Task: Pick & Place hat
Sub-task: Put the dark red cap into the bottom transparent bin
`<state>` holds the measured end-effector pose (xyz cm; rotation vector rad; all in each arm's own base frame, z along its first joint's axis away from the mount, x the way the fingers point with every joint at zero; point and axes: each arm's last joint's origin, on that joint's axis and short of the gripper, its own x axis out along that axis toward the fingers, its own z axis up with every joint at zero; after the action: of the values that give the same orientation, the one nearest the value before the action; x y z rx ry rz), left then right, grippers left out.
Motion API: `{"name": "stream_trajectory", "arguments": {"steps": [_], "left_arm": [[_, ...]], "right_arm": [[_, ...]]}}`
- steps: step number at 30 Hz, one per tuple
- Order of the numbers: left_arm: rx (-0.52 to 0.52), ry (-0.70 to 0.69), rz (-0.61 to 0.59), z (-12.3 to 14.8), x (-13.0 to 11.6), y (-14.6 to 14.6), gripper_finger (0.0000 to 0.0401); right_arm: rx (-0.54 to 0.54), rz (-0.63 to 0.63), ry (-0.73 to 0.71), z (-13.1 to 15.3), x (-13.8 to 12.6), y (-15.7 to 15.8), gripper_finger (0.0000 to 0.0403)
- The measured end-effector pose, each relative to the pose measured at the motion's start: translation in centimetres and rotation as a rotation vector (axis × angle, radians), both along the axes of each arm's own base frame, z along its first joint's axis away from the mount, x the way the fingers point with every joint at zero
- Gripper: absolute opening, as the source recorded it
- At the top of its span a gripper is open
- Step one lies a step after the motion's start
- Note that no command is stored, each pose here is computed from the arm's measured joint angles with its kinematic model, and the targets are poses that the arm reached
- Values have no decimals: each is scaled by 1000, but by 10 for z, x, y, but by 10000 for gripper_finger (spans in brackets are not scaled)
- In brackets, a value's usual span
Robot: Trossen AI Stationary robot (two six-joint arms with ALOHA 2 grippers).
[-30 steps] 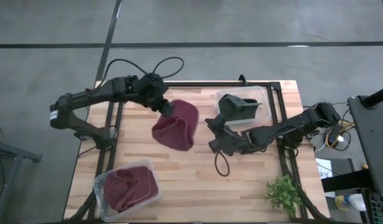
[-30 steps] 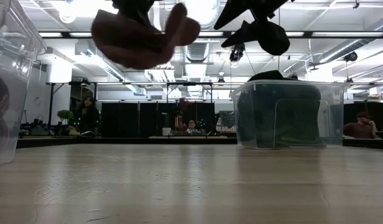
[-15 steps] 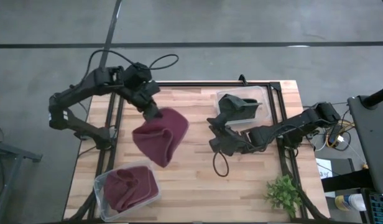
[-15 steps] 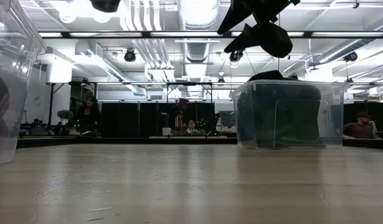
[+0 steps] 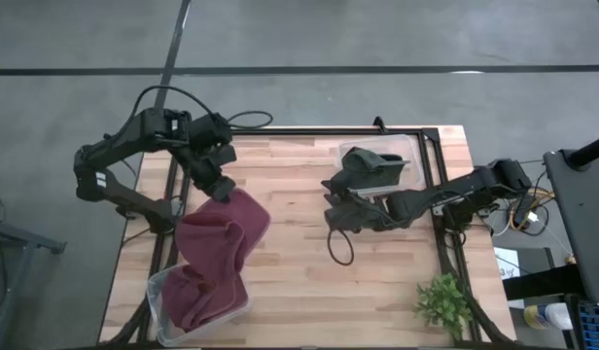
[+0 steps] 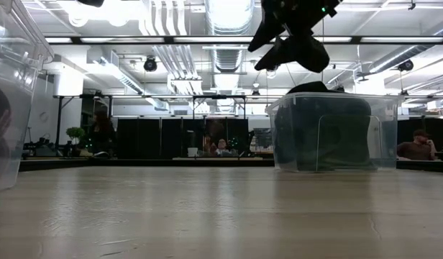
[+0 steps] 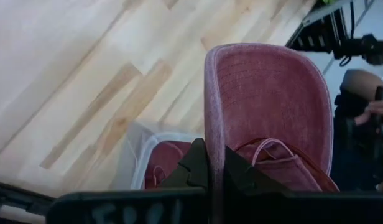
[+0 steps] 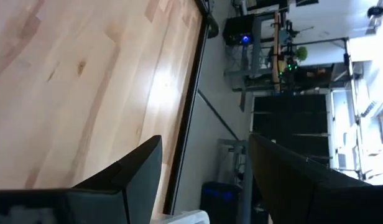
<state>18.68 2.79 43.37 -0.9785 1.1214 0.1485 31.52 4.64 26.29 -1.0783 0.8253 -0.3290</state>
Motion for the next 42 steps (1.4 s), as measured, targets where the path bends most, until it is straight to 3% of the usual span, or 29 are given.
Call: {"name": "stream_trajectory", "arguments": {"steps": [8, 21, 27, 42], "left_arm": [[59, 73, -114, -15, 7, -28, 7], [69, 425, -202, -89, 9, -79, 7], [41, 392, -229, -108, 16, -88, 7], [76, 351, -350, -111, 14, -104, 7]], "right_arm": [[71, 13, 12, -5, 2, -14, 233], [73, 7, 24, -9, 1, -18, 233], [74, 7, 23, -9, 1, -18, 233], [74, 7, 22, -9, 1, -18, 232]]}}
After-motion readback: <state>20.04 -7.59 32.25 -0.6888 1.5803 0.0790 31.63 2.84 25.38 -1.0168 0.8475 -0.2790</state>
